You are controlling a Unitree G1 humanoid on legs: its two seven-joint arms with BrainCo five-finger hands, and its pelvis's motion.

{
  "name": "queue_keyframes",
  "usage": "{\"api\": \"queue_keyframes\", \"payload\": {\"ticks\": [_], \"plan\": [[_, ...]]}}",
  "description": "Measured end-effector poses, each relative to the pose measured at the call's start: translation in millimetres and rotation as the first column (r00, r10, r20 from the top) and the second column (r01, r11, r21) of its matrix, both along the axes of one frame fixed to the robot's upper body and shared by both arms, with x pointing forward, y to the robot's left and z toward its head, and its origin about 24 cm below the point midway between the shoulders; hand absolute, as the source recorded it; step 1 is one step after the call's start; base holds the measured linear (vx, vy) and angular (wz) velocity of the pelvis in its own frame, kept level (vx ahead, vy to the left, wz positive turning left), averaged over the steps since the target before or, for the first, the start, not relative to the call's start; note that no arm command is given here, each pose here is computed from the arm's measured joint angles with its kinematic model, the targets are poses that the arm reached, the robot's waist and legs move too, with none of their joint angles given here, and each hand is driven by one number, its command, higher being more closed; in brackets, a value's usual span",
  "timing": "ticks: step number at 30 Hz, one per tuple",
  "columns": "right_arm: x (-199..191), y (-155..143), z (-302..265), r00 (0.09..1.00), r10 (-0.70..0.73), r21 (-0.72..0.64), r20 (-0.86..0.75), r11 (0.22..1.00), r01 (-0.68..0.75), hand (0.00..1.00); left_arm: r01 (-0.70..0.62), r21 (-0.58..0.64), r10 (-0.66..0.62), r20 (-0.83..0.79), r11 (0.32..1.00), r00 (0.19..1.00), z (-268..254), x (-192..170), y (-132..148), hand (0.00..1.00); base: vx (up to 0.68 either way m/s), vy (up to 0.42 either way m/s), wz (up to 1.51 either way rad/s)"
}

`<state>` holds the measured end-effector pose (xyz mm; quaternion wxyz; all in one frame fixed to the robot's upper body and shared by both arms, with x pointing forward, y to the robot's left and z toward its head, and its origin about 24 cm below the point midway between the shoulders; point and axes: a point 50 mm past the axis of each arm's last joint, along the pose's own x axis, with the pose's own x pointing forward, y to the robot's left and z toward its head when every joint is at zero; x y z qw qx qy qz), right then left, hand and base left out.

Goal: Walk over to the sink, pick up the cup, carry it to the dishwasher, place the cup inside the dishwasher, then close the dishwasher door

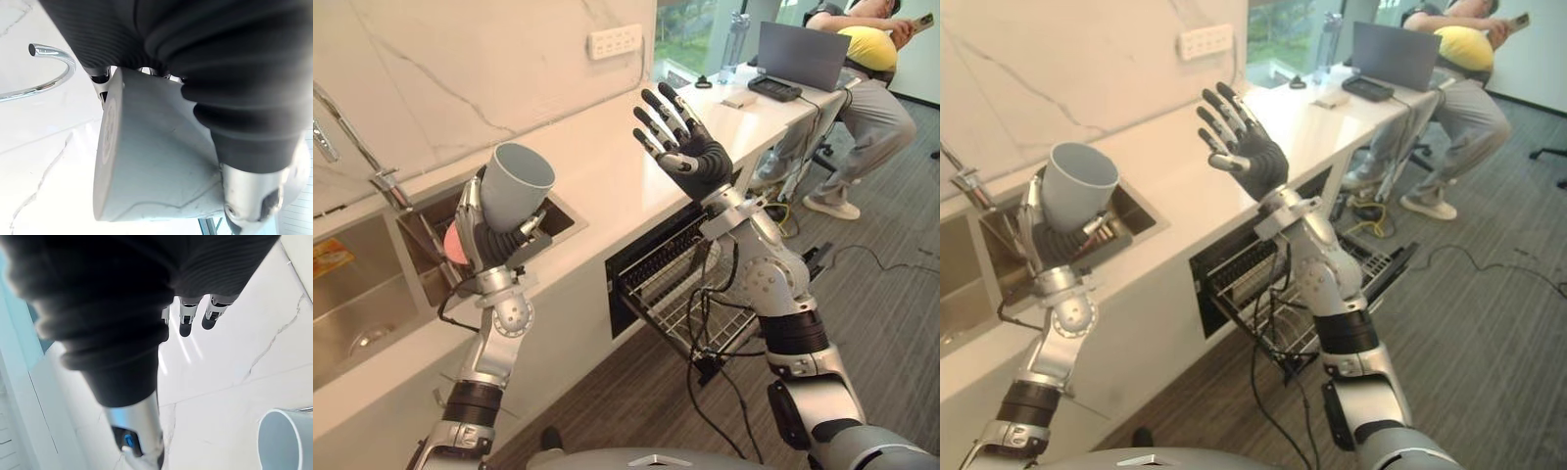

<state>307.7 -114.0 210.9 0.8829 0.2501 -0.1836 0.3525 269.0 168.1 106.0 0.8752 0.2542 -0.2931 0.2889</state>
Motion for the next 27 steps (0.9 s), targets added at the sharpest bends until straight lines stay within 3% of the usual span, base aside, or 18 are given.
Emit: {"api": "queue_keyframes", "payload": {"ticks": [10,27], "plan": [[-11,39,-11,0.997,0.063,0.029,-0.049,0.998,-0.062,0.0,0.069,-0.018,-0.069,0.017,0.997,0.997,11,-2,-22,1.0,0.0,0.0,0.0],[-13,55,-21,0.997,-0.057,-0.08,-0.053,0.995,0.053,0.0,0.157,-0.018,-0.156,0.03,0.987,0.987,26,8,-48,1.0,0.0,0.0,0.0]]}}
